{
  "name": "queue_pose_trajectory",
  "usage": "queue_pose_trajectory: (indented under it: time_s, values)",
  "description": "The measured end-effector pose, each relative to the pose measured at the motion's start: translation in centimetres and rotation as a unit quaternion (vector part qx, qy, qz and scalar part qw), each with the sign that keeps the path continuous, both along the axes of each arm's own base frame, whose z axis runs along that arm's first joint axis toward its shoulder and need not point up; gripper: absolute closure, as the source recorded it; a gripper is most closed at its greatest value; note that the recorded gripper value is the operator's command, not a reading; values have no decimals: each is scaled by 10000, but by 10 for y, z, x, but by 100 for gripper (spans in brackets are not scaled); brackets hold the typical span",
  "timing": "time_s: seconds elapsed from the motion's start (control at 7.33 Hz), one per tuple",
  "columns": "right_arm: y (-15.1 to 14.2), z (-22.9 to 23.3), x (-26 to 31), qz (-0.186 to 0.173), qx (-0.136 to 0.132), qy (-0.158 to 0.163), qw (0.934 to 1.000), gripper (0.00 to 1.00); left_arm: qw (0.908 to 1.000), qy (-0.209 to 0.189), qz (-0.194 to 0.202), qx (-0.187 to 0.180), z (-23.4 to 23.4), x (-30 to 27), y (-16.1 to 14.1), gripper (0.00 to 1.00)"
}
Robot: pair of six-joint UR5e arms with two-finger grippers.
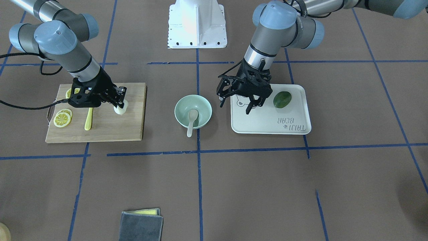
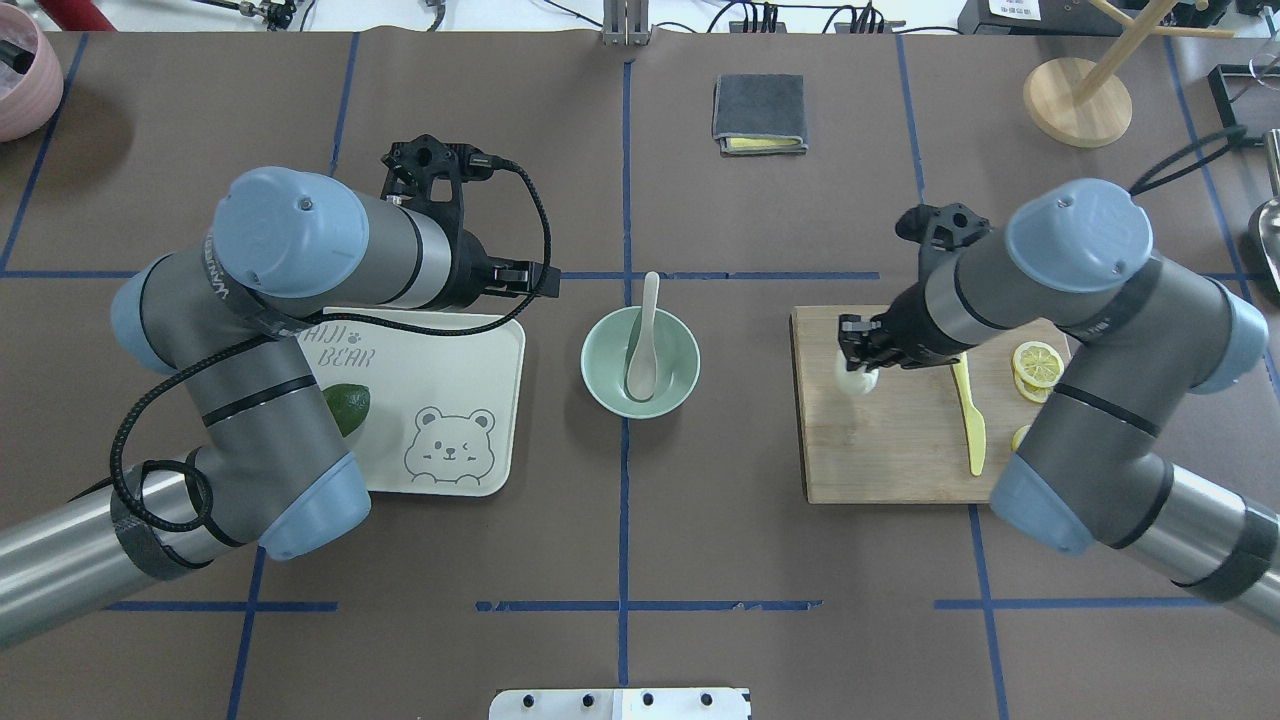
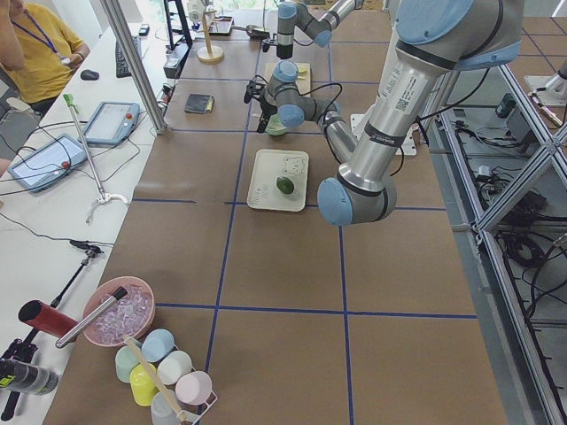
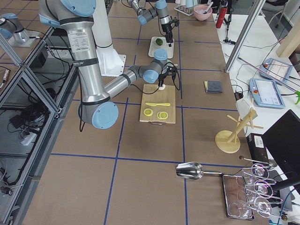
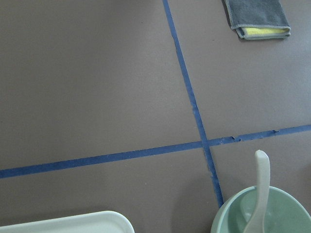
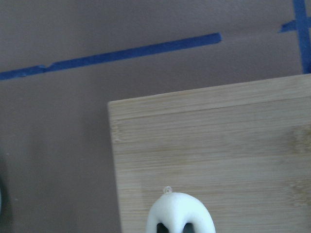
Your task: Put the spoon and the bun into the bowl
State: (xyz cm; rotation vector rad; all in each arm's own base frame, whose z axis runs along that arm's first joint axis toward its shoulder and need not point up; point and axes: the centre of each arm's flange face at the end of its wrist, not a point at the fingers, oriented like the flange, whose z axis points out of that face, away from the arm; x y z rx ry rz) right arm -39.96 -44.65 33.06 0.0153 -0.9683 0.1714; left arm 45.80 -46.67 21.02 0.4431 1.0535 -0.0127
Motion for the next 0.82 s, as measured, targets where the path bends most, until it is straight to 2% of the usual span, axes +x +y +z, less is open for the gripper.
queue_pose_trajectory:
  time_s: [0.27, 0.41, 0.55, 0.68, 0.82]
  values:
    - [-12, -92, -48, 383, -265, -215, 9987, 100, 9998, 134, -98, 129, -13, -23, -3, 5]
    - [-13, -123, -74, 493, -341, -309, 9977, 100, 9996, 181, -154, 172, -18, -33, -6, 4]
    - [-9, -141, -96, 542, -312, -348, 9974, 82, 9994, 209, -210, 198, -21, -41, -9, 2]
    - [-5, -148, -110, 636, -220, -358, 9971, 1, 9992, 226, -242, 212, -22, -45, -11, 2]
    - [-5, -153, -124, 801, -261, -356, 9958, 0, 9992, 235, -253, 214, -23, -46, -11, 2]
